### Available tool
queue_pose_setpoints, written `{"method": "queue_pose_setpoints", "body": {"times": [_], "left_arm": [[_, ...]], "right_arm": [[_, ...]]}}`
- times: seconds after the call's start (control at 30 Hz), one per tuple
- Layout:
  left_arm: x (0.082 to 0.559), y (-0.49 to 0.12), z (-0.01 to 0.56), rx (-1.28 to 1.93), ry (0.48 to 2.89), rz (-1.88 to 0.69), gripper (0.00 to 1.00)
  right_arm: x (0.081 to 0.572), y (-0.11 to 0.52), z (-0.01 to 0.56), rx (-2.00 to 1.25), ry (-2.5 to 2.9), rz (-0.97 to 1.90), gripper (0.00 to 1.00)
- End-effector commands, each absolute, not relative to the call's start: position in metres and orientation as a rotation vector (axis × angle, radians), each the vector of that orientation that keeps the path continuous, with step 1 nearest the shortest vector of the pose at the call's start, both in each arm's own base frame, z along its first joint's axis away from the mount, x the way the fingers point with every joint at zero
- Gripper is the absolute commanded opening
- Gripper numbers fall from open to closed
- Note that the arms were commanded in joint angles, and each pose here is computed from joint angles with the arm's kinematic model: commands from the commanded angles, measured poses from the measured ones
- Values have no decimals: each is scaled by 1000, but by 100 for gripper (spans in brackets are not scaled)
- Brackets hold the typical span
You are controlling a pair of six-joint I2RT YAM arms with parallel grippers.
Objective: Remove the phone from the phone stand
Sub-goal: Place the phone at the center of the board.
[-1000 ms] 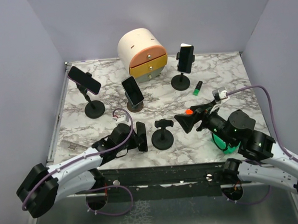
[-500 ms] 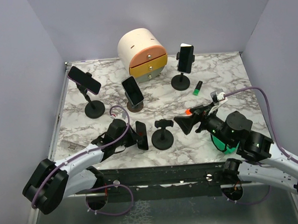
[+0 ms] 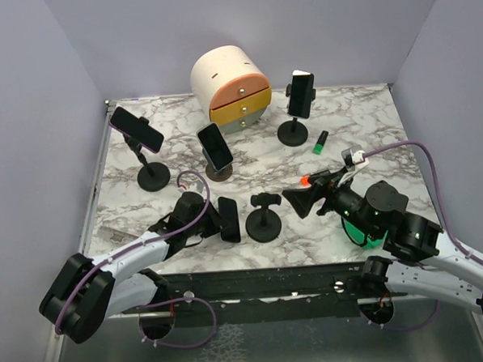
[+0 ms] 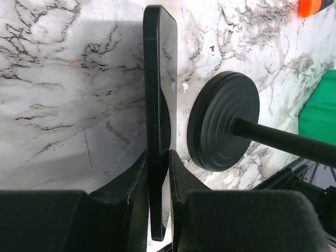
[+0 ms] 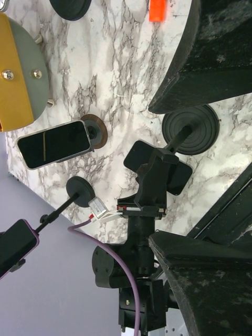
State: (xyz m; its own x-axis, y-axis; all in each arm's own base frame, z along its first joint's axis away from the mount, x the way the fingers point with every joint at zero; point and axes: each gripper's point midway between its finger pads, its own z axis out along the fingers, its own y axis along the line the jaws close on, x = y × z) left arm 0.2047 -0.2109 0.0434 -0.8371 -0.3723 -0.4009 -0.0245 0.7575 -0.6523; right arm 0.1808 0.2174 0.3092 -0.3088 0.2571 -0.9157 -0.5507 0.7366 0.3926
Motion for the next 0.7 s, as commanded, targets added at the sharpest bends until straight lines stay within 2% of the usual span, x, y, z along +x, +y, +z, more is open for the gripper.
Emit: {"method": "queue_pose_setpoints", "body": {"times": [0.0, 0.4, 0.67], "left_arm": [[194, -185, 13, -320, 2511, -727, 18], [195, -161, 4, -377, 2504, -584, 19], [193, -159, -4, -378, 2523, -571, 30]], "right_arm": [[181, 212, 300, -215, 1730, 787, 99], [180, 208, 293, -208, 1748, 777, 99], [180, 206, 292, -202, 1753, 771, 99]]}}
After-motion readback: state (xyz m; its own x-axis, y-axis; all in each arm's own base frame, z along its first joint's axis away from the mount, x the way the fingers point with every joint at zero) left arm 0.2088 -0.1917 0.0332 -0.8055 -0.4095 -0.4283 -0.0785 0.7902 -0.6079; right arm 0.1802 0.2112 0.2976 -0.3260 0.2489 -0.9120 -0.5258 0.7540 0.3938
